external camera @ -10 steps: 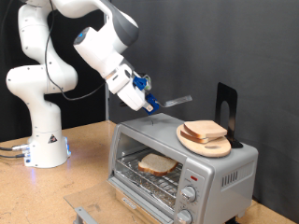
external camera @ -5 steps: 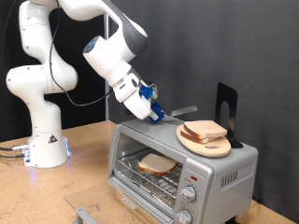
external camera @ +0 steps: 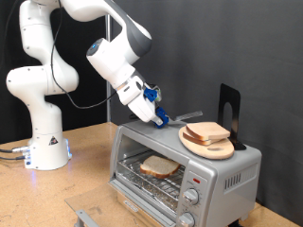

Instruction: Make a piece of toast with the oven

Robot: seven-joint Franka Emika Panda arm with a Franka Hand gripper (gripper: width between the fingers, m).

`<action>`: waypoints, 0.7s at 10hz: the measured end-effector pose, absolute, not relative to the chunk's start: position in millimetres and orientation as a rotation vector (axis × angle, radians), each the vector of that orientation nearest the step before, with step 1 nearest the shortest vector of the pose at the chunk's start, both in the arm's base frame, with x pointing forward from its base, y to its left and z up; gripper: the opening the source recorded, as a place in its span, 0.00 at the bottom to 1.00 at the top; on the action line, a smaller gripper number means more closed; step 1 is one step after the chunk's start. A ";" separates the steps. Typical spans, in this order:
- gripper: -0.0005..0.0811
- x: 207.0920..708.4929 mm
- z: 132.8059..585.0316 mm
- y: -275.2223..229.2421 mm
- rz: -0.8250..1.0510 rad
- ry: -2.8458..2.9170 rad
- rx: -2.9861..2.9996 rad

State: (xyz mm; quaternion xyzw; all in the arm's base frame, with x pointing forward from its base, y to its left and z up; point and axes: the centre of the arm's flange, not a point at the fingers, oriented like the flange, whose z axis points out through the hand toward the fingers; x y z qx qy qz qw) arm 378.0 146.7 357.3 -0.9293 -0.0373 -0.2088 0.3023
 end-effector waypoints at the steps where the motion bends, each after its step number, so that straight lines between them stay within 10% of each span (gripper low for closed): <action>1: 0.95 378.3 357.3 146.0 -0.554 -0.098 -2.465; 7: 0.99 381.5 360.8 128.5 -0.725 -0.094 -2.380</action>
